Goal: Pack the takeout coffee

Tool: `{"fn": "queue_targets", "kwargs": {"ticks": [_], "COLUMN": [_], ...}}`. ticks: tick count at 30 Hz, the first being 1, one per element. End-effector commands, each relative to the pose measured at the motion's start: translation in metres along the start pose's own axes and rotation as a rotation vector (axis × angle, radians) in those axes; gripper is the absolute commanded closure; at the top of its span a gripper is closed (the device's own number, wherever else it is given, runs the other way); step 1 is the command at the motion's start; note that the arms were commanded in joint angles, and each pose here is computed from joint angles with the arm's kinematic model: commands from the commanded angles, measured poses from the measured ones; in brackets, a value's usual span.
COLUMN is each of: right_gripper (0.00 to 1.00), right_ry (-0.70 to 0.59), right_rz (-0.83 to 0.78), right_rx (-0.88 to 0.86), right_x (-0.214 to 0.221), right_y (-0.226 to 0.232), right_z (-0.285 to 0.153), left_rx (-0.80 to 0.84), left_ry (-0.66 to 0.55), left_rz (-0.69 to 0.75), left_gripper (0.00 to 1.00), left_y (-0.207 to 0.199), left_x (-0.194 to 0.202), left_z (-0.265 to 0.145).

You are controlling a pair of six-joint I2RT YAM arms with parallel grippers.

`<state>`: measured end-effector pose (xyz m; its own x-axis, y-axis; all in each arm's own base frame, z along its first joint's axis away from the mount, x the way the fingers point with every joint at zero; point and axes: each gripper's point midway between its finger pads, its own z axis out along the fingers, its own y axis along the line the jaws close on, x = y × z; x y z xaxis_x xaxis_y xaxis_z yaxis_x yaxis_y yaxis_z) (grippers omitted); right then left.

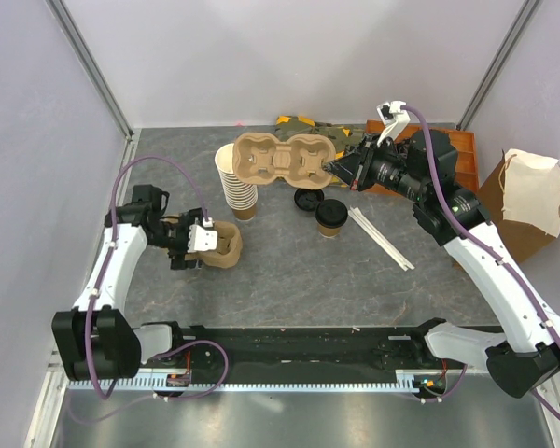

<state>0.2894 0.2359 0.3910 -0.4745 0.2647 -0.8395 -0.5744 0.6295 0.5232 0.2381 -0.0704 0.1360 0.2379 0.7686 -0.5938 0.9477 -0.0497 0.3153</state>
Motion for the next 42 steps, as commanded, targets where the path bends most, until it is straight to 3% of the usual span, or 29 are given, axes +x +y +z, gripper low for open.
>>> {"fn": "queue_targets", "kwargs": {"ticks": [1,7,11,19,24,30,37,42], "right_gripper": [1.0,1.0,1.0,1.0,1.0,1.0,1.0,1.0], "right_ry": [-0.04,-0.035,-0.034,-0.021,-0.022,-0.018,-0.02,-0.017], "right_rz": [-0.004,-0.004,-0.001,0.004,0.004,0.009,-0.02,-0.046], "right_rx": [-0.014,-0.002,0.0,0.005,0.003,0.007,0.036,0.064], "right_x": [-0.009,-0.009,-0.01,-0.008,-0.009,-0.006,-0.01,-0.012], "right_y": [0.005,0.001,0.0,-0.003,-0.002,-0.006,-0.012,-0.02], "right_z": [-0.006,-0.004,-0.003,0.001,0.002,0.005,0.002,-0.001], "left_rx": [-0.04,-0.045,-0.002,-0.041,-0.155,-0.327,-0.494,-0.561], "left_ry": [0.012,0.07,0.122,0.199,0.265,0.336,0.325,0.323], "left_rz": [0.142,0.187,0.214,0.113,0.051,-0.045,-0.198,-0.242], "left_gripper": [0.0,0.02,0.12,0.22,0.23,0.25,0.25,0.23], "left_y": [0.025,0.026,0.008,0.016,0.05,0.12,0.228,0.269], "left_x": [0.007,0.03,0.047,0.071,0.102,0.15,0.201,0.222], "left_z": [0.005,0.018,0.026,0.024,0.005,-0.013,-0.008,-0.007]}}
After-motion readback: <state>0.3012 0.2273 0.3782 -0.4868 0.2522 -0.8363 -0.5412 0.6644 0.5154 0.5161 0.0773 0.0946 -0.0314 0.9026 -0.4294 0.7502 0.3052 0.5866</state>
